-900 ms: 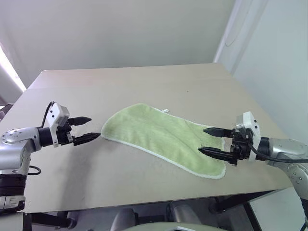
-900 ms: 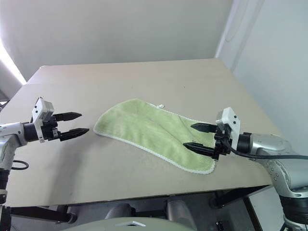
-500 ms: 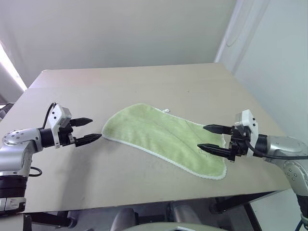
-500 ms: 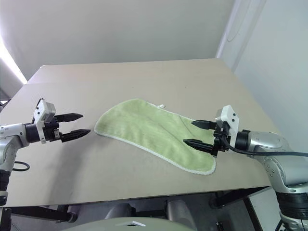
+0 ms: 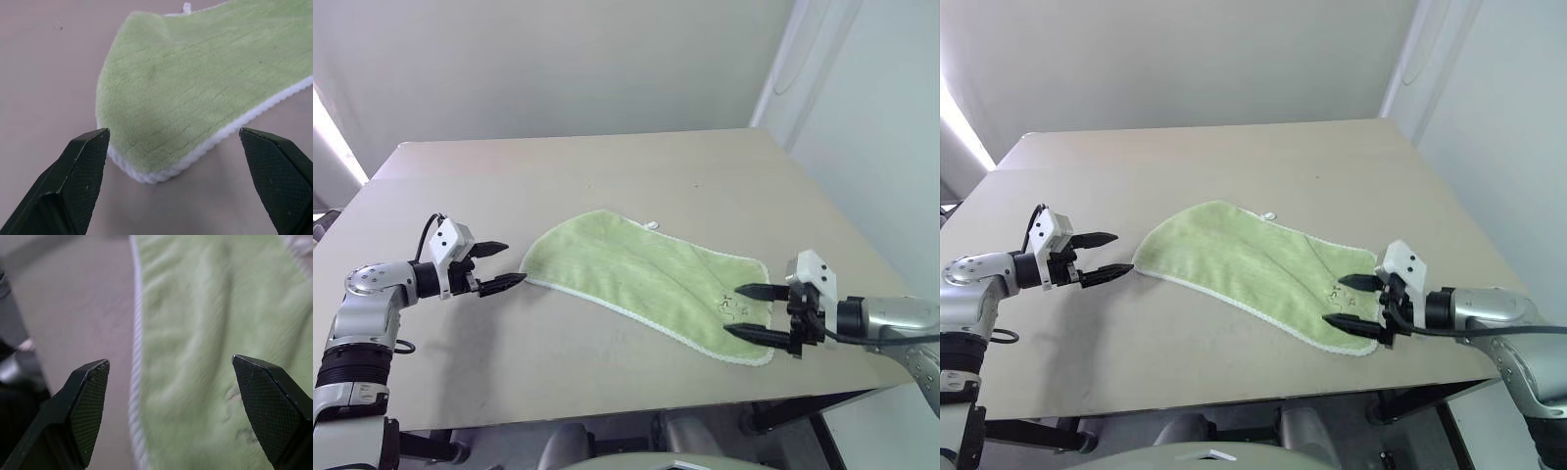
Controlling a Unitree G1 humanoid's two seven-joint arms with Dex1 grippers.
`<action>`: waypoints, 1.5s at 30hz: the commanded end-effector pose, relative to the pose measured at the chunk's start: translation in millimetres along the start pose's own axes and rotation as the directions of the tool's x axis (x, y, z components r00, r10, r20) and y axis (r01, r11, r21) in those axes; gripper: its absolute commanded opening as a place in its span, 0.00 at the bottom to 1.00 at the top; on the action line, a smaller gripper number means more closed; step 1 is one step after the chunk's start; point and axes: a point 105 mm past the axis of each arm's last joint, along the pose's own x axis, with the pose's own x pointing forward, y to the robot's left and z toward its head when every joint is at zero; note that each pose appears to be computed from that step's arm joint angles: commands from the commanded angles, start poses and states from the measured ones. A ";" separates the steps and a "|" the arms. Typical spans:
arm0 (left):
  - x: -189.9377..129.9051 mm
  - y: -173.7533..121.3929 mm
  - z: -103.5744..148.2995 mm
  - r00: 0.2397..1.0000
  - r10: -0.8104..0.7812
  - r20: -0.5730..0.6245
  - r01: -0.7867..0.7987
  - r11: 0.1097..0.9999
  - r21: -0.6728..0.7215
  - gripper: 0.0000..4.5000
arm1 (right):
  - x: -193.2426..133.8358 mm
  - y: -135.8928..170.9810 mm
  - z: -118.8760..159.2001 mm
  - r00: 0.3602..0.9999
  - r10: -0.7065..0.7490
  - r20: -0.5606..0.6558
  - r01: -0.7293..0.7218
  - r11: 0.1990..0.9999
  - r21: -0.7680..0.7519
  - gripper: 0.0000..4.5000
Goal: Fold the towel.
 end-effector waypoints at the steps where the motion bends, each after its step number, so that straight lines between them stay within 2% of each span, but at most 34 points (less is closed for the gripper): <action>1: 2.9 10.1 13.1 1.000 0.016 0.015 -0.017 0.998 0.061 1.00 | 1.0 3.8 5.3 1.000 -0.008 -0.016 0.006 0.996 -0.084 0.93; 7: 18.7 21.1 5.3 0.997 0.053 -0.061 -0.046 0.993 0.105 1.00 | 2.7 15.2 -21.0 0.995 -0.017 -0.103 0.012 0.998 -0.057 0.93; 13: 34.3 15.4 -8.4 0.989 -0.012 -0.151 0.031 0.992 0.126 1.00 | -2.0 13.8 -17.5 0.993 -0.066 -0.093 0.060 0.996 -0.069 0.93; 17: 48.3 22.3 -14.2 0.973 0.036 -0.227 0.008 0.982 0.190 1.00 | -4.5 13.5 -19.5 0.991 -0.088 -0.103 0.081 0.994 -0.068 0.93; 21: 57.3 21.5 -28.4 0.942 0.024 -0.335 0.036 0.985 0.170 1.00 | -6.5 12.4 -21.5 0.987 -0.120 -0.109 0.114 0.992 -0.061 0.93; 26: 63.2 15.8 -30.2 0.938 -0.022 -0.347 0.078 0.986 0.147 1.00 | -8.9 14.0 -19.8 0.986 -0.139 -0.097 0.134 0.990 -0.051 0.93; 29: 63.5 11.3 -30.8 0.936 -0.059 -0.346 0.115 0.983 0.141 0.86 | -11.2 12.2 -20.2 0.983 -0.155 -0.100 0.151 0.987 -0.051 0.94; 37: 59.3 -0.5 -32.7 0.921 -0.166 -0.353 0.204 0.976 0.074 0.22 | -15.1 8.6 -20.8 0.978 -0.179 -0.108 0.174 0.983 -0.049 0.94; 40: 58.6 -1.4 -28.7 0.923 -0.182 -0.339 0.212 0.976 0.053 0.00 | -14.3 12.3 -23.2 0.980 -0.160 -0.119 0.155 0.987 -0.047 0.94; 45: 54.9 -2.0 -25.4 0.920 -0.205 -0.333 0.224 0.974 0.020 0.00 | -12.0 14.2 -24.2 0.982 -0.151 -0.117 0.147 0.988 -0.039 0.94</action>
